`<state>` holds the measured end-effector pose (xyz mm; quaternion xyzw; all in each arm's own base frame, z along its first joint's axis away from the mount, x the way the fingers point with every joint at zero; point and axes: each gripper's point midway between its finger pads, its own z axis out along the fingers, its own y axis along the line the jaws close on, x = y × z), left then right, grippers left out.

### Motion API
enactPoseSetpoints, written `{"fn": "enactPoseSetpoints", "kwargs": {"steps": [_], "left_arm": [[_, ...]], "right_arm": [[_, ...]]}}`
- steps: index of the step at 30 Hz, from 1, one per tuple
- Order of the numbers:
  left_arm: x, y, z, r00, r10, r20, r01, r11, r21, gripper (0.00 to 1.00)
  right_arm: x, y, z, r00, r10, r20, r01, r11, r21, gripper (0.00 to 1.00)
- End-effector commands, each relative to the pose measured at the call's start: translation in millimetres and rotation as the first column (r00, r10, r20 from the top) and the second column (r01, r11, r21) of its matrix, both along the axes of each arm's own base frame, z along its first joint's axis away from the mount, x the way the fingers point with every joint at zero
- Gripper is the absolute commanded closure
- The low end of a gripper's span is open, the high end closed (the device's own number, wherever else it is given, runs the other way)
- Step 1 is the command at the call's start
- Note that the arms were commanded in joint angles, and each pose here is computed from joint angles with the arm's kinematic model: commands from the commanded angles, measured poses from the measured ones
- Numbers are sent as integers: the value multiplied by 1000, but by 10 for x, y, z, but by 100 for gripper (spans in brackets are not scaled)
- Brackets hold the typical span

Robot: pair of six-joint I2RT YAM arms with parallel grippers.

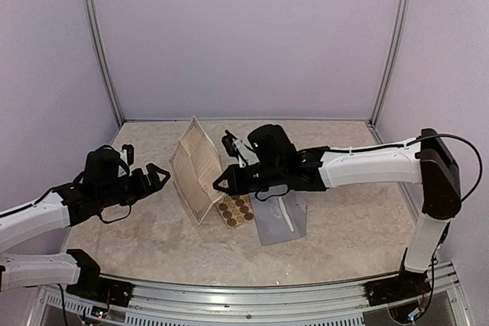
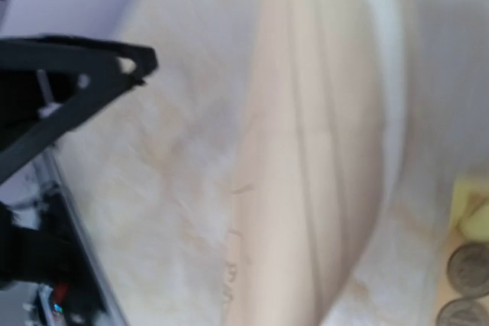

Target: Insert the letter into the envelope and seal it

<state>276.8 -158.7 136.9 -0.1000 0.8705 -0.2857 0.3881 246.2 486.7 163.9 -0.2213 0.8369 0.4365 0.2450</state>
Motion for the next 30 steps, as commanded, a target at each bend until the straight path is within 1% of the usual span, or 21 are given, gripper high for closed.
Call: {"fn": "enactPoseSetpoints", "kwargs": {"steps": [1,4,9,14,17,19,21,24,27,30], "left_arm": [[8,286,356,998,29,47,-30,999,19,1],[51,452,521,996,52,76,-53,999,8,1],[158,590,600,995,52,90,-48,998,-41,1],[236,436,550,996,-15,87,24,995,-102,1],[228,262,586,990,-93,107,110,981,-159,2],[189,103,684,976,-159,146,185,965,-185,2],[110,-99,855,949,-234,209,275,941,-197,1],[-58,-391,1131,891,-344,296,411,889,-201,1],[-268,-630,1407,819,-428,382,526,825,-205,1],[-498,-774,1623,750,-479,456,615,758,-215,1]], "right_arm": [[6,-332,462,984,14,180,-13,1000,-12,100],[-153,-523,747,962,68,264,-70,998,-1,100],[-589,-746,1139,908,222,354,-253,966,43,100],[-1002,-929,1446,847,334,415,-413,903,117,100],[-1151,-1001,1535,820,379,429,-470,873,127,100],[-1195,-1028,1539,810,397,432,-488,865,120,100],[-1187,-1035,1500,810,402,427,-485,869,102,100],[-1119,-1014,1389,823,398,405,-460,885,66,100],[-1017,-981,1286,843,374,387,-420,907,38,100],[-883,-961,1193,871,331,363,-357,934,4,100]]}}
